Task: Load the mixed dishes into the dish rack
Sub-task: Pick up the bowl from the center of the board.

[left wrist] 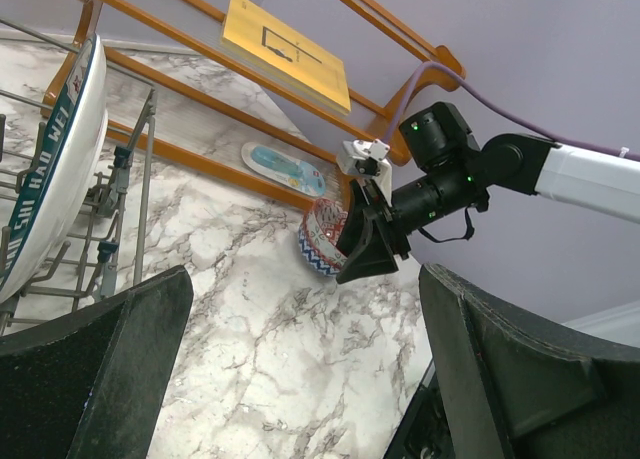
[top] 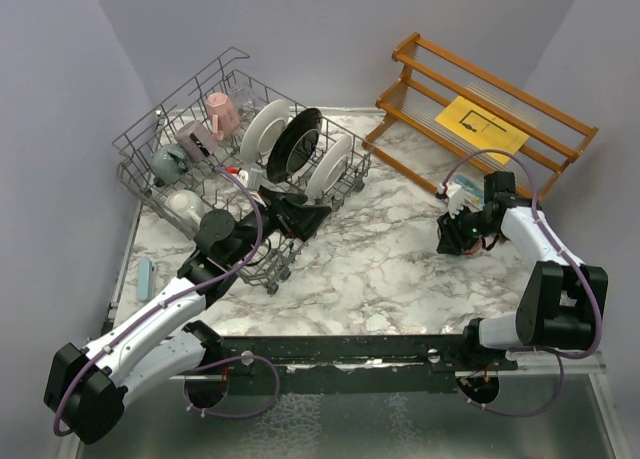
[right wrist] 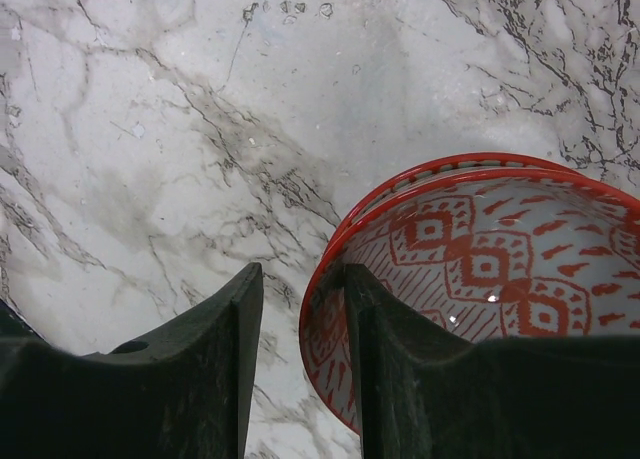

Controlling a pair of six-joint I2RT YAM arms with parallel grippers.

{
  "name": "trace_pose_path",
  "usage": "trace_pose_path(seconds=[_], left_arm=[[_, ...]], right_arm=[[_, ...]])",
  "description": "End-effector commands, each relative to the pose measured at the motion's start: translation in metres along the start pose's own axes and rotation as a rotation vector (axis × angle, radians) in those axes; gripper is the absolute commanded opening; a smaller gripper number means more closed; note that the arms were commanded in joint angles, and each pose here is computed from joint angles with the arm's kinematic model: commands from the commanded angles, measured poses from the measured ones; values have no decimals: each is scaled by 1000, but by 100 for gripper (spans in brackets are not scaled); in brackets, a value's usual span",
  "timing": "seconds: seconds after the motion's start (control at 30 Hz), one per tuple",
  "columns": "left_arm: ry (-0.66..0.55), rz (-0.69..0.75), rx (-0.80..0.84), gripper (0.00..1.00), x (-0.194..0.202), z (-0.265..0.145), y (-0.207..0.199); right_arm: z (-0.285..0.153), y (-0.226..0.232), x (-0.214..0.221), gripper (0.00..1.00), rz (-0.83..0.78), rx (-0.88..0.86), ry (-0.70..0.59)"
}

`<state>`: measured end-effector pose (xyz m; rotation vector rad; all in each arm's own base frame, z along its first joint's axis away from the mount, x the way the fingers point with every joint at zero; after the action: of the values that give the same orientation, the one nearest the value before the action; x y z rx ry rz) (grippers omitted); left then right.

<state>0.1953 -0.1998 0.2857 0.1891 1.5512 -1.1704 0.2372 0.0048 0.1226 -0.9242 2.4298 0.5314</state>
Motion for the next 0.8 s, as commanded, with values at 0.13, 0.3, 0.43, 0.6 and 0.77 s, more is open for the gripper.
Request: trace_pose_path(seconds=[0.13,0.3,0.43,0.6,0.77], left_arm=[[-44,8,14,98,-9,0,-5],[-44,7,16,98,-9,0,-6],[-45,7,19,98,-10,0,-7],[-43,7,21,98,-10,1,-7],[-35,16,49,98,-9,2,-9]], right_arm=[[-15,8,-19,33,-10,-30,-58],[-17,8,-22,24,-14,-31,-61],[-16,7,-20,13,-15,-30,-54],[-19,6,-24,1,-27,-14,-60],[-30,3,-33,1,-65,27,-76]])
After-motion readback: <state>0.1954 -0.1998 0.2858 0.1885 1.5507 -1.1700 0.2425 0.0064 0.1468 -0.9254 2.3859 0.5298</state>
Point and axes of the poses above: each gripper's point midway between its finger pads, its own z axis out along the fingers, its own y axis along the line the jaws close on, x = y × z, the point moved 7 cm from there along -z, back along the fingers, and after that the axes turned 1 degree about z, right-handed, at the moved point
